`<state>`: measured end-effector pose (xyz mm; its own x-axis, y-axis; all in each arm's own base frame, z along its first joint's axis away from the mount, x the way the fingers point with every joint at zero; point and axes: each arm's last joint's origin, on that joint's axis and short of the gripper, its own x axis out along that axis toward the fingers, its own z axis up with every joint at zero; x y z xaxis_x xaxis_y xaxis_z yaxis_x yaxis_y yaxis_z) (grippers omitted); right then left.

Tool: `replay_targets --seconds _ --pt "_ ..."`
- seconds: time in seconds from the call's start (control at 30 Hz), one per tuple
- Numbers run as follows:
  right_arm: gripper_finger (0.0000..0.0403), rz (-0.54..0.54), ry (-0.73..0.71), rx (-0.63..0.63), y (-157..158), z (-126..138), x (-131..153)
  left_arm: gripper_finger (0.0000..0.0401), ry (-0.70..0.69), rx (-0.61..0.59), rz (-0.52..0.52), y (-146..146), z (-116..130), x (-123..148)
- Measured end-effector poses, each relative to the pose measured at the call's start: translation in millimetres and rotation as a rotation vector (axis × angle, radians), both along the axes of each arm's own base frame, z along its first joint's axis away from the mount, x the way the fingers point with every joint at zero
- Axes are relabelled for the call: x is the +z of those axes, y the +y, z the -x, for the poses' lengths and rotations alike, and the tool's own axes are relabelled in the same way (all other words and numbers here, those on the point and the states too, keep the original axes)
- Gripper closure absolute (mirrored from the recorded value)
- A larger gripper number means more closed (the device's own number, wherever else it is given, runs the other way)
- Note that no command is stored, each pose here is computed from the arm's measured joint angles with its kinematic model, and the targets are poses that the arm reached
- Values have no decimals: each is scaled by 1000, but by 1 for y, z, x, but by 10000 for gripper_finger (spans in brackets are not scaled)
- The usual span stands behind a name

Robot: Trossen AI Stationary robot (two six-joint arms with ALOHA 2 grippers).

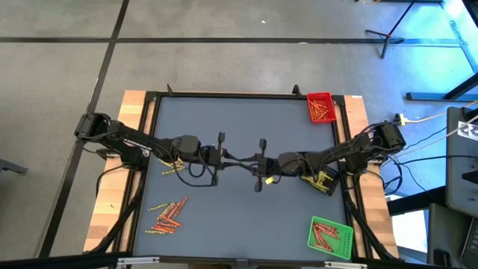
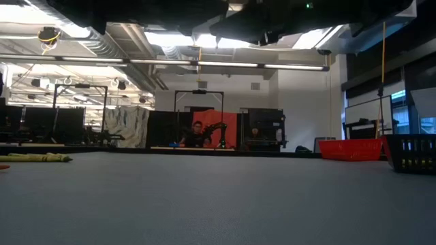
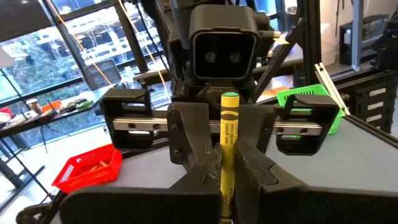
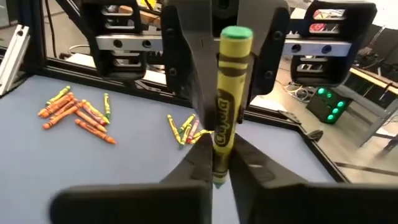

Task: Sort crayons
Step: Put the yellow green crayon into the black basket

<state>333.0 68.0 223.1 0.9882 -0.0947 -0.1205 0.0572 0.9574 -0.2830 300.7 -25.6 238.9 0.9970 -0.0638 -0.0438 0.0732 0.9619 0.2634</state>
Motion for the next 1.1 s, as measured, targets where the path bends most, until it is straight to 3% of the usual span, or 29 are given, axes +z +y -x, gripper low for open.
replay_targets --seconds 0.07,0.23,0.43,0.57,0.8,1.1 --pt "388 16 1 -2 0 0 0 395 6 1 -1 0 0 -1" --pt "365 29 23 -32 -1 0 -2 385 24 17 -2 1 0 -2" --pt "391 48 102 -34 2 10 2 321 77 29 18 1 3 -3" --pt "381 43 206 -79 13 32 11 287 173 88 43 4 15 -1" --pt "370 -196 476 -184 17 91 30 279 371 149 63 6 29 -11" --pt "375 -523 845 -392 11 153 24 278 367 151 65 6 29 -11"
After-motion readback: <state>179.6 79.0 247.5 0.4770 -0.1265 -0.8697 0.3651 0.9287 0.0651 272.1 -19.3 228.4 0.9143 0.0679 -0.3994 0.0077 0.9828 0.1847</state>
